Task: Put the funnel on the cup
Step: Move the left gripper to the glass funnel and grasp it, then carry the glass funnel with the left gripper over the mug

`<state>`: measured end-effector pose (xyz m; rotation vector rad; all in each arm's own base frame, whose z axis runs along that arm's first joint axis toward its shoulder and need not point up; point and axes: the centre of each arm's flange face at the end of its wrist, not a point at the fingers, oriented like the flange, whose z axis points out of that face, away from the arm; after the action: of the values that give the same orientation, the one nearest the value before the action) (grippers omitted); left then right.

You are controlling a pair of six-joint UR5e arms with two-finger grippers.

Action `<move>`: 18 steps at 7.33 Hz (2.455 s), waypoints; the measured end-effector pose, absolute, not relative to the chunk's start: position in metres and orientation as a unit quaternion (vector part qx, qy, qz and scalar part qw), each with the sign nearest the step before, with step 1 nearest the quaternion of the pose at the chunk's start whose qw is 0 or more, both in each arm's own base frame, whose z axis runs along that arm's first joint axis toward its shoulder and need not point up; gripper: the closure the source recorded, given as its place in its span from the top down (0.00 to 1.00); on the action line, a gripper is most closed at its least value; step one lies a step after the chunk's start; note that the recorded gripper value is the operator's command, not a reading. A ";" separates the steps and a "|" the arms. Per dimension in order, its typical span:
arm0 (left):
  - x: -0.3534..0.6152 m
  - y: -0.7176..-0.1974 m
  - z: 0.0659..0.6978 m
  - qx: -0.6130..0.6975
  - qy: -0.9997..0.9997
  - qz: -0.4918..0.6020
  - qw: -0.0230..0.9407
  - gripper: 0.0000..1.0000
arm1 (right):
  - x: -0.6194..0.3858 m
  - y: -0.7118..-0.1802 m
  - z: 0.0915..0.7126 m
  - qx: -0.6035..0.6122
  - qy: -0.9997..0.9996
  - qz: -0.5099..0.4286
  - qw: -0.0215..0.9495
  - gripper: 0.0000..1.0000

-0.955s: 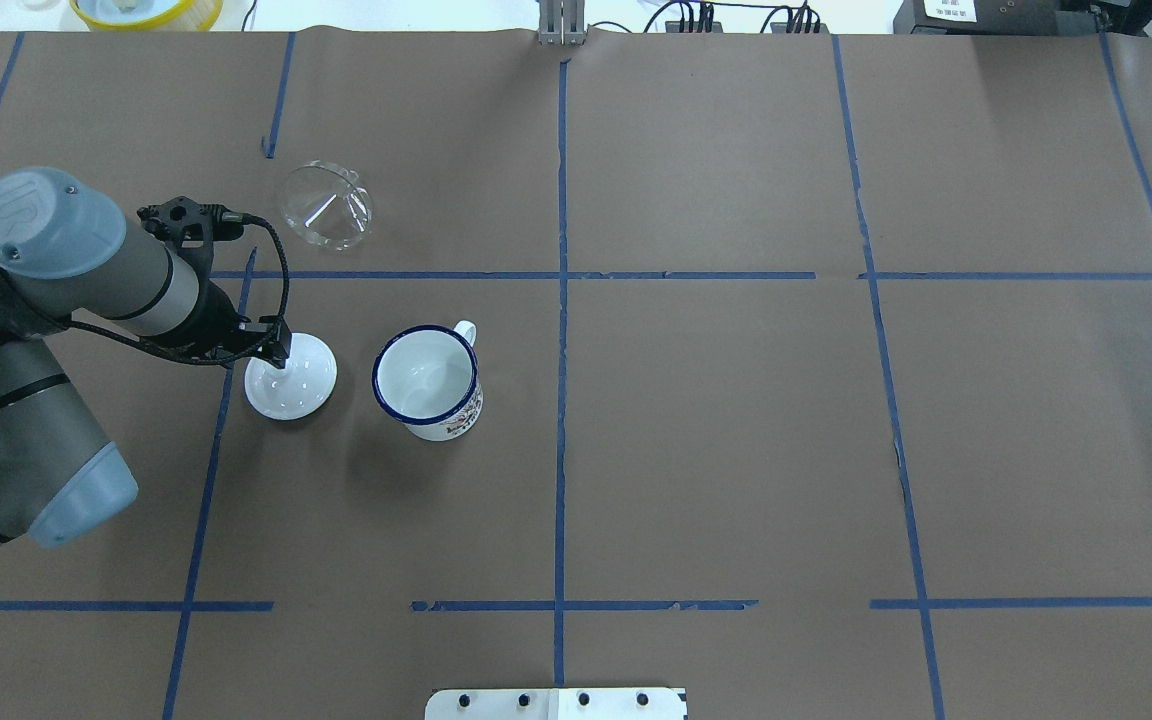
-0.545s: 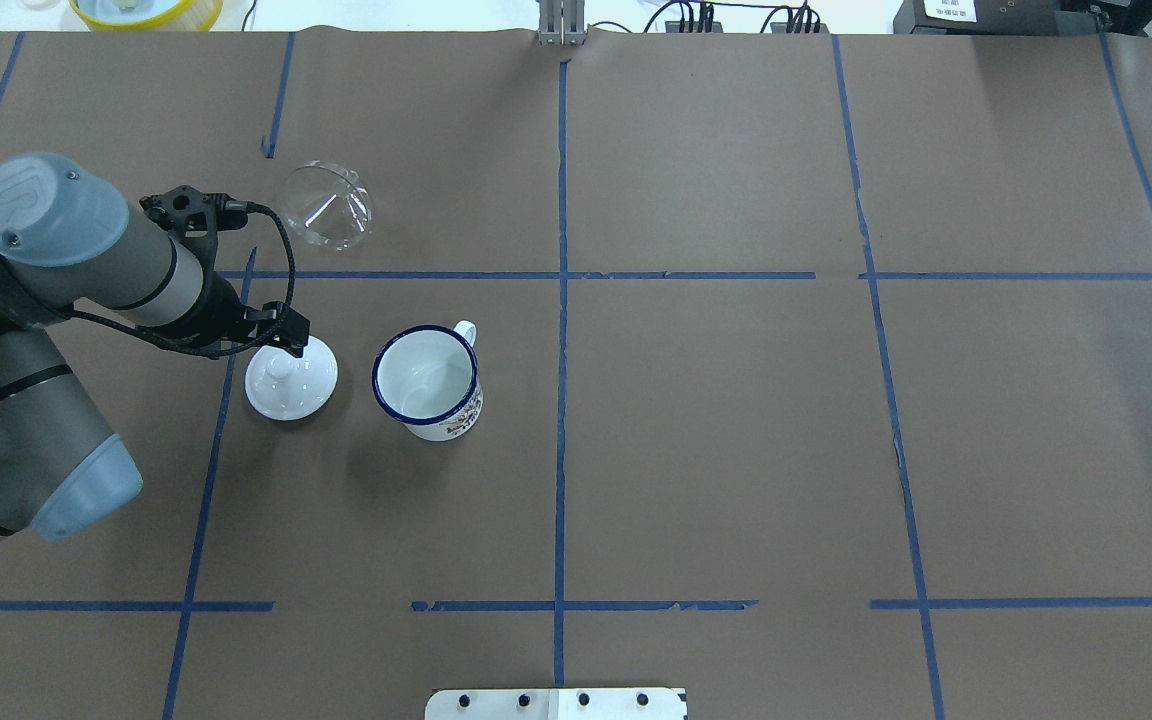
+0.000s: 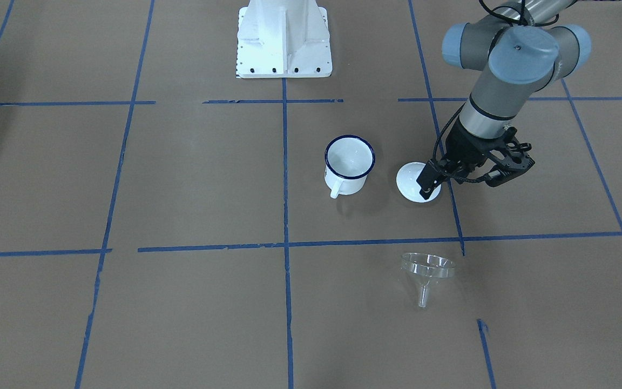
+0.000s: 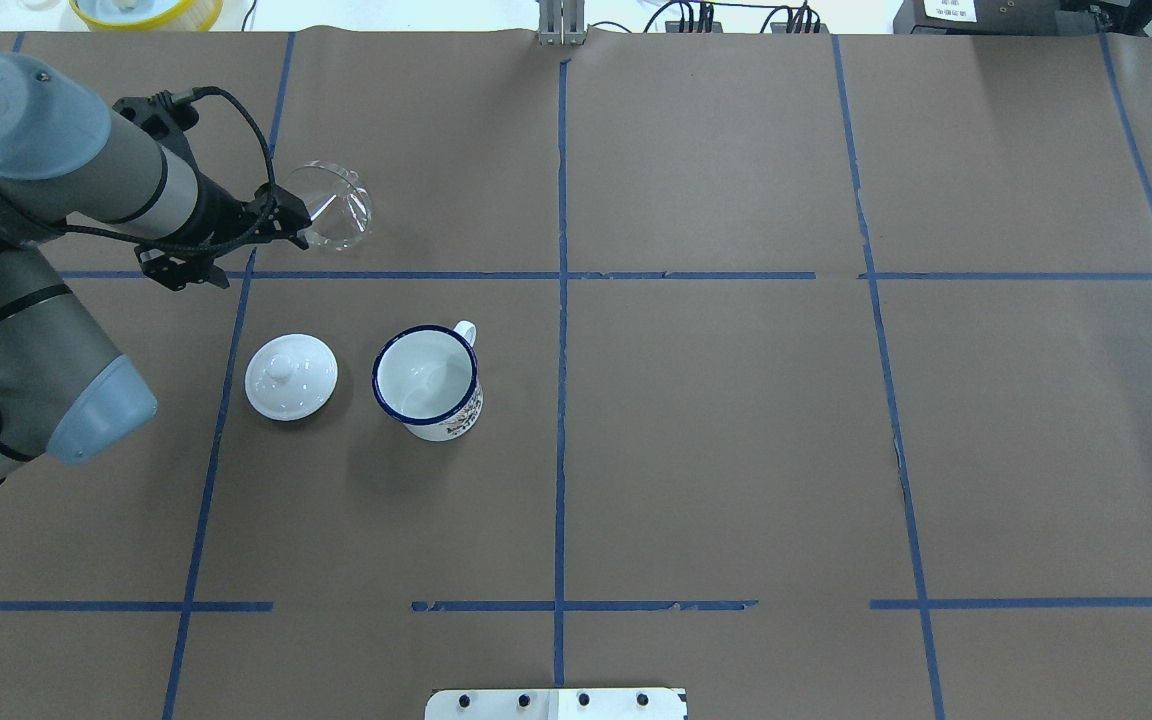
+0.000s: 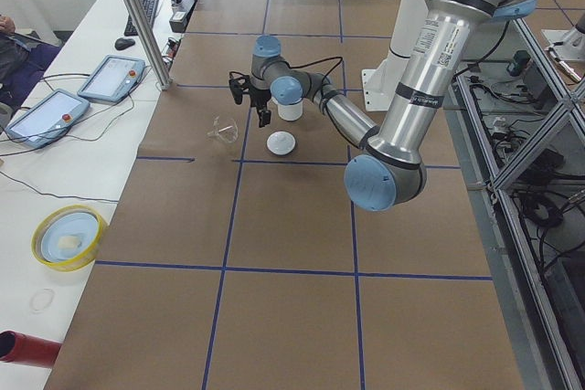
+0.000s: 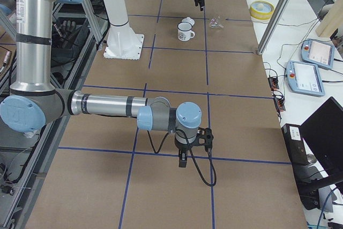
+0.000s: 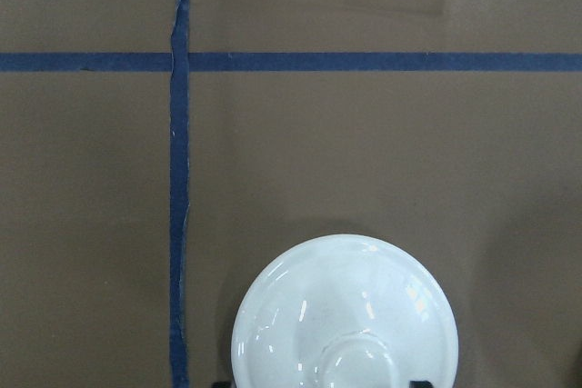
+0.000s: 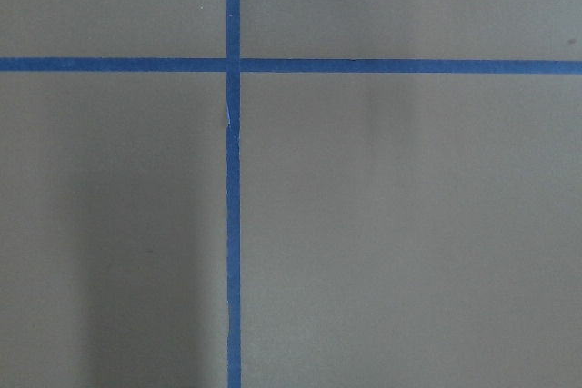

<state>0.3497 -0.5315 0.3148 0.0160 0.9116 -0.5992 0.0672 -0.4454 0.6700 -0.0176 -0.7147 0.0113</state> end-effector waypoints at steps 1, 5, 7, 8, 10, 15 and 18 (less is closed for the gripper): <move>0.360 -0.553 0.307 0.013 0.441 -0.357 0.824 1.00 | 0.067 -0.445 0.670 -0.009 -0.350 0.006 0.937 1.00; 0.416 -0.599 0.317 0.056 0.459 -0.495 0.736 1.00 | 0.067 -0.445 0.670 -0.009 -0.350 0.006 0.937 1.00; 0.430 -0.610 0.344 0.056 0.464 -0.505 0.726 0.79 | 0.067 -0.445 0.670 -0.009 -0.350 0.006 0.937 1.00; 0.434 -0.614 0.347 0.056 0.468 -0.507 0.722 0.39 | 0.067 -0.445 0.670 -0.009 -0.350 0.006 0.937 1.00; 0.438 -0.619 0.340 0.056 0.474 -0.506 0.718 0.00 | 0.067 -0.445 0.670 -0.009 -0.350 0.006 0.937 1.00; 0.387 -0.632 0.307 0.041 0.494 -0.503 0.708 0.00 | 0.067 -0.445 0.670 -0.009 -0.350 0.006 0.937 1.00; 0.329 -0.582 0.220 0.003 0.499 -0.465 0.731 0.00 | 0.067 -0.445 0.670 -0.009 -0.350 0.006 0.937 1.00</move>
<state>0.3292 -0.5820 0.2198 0.0075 1.0988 -1.0234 0.0671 -0.4454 0.6700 -0.0177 -0.7147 0.0113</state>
